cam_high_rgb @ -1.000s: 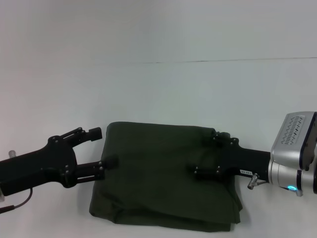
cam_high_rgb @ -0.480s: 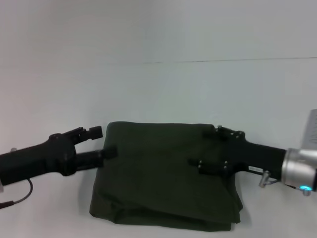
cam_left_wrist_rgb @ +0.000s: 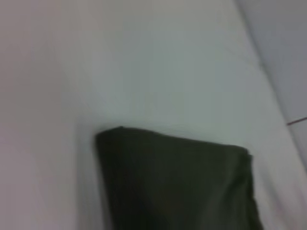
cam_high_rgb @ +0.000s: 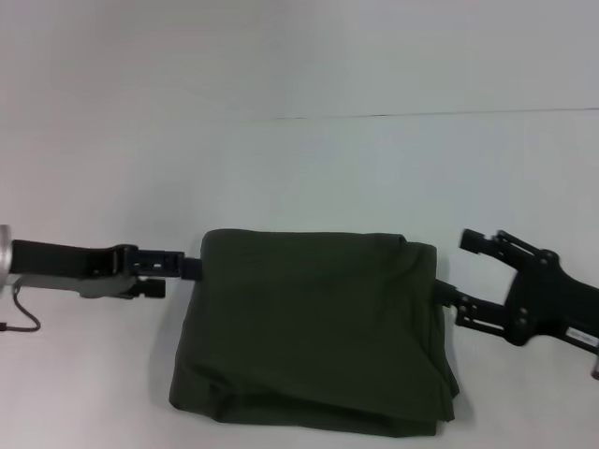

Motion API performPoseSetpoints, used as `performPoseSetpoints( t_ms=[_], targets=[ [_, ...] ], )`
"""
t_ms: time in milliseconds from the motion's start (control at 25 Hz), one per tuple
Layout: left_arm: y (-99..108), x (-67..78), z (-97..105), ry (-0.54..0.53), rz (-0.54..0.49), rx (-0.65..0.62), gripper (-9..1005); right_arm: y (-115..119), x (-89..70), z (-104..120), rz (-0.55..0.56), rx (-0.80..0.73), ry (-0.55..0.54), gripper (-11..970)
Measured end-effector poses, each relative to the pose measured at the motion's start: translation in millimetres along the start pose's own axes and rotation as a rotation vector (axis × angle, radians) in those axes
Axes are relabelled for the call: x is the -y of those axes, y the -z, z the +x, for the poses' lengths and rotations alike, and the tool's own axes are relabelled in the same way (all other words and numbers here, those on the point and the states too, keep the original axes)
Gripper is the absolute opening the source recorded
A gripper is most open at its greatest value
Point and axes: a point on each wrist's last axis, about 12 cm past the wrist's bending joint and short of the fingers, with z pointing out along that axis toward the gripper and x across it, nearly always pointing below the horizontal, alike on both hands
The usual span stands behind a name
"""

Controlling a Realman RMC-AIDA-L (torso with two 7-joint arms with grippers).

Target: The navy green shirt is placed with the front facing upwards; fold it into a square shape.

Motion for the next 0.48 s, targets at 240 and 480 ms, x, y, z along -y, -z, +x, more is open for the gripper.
performPoseSetpoints(
  t_ms=[240,480],
  targets=[
    [-15,-1.4,-10,0.053,-0.077,-0.028,846,18,-7.6,9,0.037,0.008,-0.014,915],
    [-26,-3.6,-8,0.089,-0.132,-0.045,843,21,-9.4,11,0.039,0.005,-0.013,915]
  ],
)
